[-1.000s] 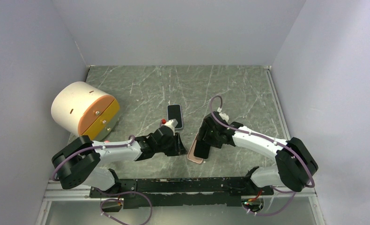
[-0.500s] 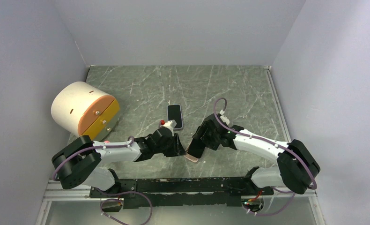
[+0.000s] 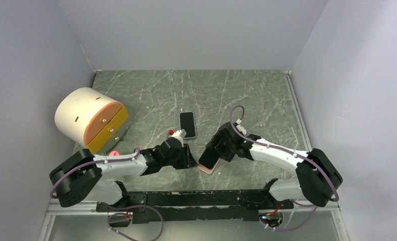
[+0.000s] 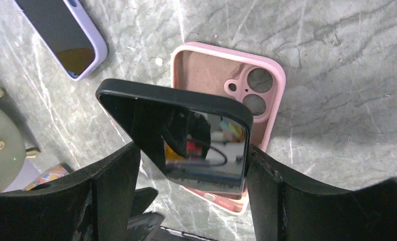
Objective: Put the phone into the phone case
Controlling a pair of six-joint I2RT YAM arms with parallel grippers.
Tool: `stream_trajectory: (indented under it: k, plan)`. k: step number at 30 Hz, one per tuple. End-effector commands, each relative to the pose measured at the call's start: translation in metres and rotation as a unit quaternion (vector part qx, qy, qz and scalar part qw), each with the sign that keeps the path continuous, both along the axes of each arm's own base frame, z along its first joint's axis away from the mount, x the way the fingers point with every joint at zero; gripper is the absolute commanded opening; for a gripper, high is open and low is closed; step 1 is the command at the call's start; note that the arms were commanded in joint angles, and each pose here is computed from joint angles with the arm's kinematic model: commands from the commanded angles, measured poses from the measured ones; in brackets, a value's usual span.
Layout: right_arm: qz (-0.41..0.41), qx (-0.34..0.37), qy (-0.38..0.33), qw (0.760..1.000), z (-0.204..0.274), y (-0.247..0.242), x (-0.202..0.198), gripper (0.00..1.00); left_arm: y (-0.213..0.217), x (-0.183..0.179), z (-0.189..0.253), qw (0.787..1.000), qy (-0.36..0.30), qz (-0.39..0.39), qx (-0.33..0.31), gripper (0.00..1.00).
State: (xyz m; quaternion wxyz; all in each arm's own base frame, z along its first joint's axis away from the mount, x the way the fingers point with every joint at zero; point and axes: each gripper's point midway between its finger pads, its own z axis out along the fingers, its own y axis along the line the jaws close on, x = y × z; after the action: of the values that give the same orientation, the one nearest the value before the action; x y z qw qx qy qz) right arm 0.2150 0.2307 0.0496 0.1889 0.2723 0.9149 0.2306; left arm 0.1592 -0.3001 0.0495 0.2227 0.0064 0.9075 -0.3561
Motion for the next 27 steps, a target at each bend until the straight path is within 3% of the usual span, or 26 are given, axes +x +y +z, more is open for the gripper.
stream_trajectory:
  k: [1, 19, 24, 27]
  plan:
    - [-0.011, 0.02, -0.006, 1.0, 0.002, 0.011, 0.006, 0.44, 0.006, 0.006, 0.012, 1.0, -0.02, 0.019, -0.005, 0.45]
    - [0.019, -0.038, -0.012, 0.999, 0.006, 0.007, -0.006, 0.47, 0.001, 0.008, 0.0, 1.0, -0.012, 0.011, 0.006, 0.46]
    - [0.028, -0.06, -0.043, 0.997, 0.022, -0.004, -0.003, 0.63, 0.001, 0.016, 0.013, 0.999, -0.028, 0.004, 0.024, 0.48]
    - [0.044, -0.065, -0.056, 0.995, 0.023, -0.008, -0.006, 0.67, 0.003, 0.03, 0.028, 0.998, -0.049, 0.005, 0.027, 0.5]
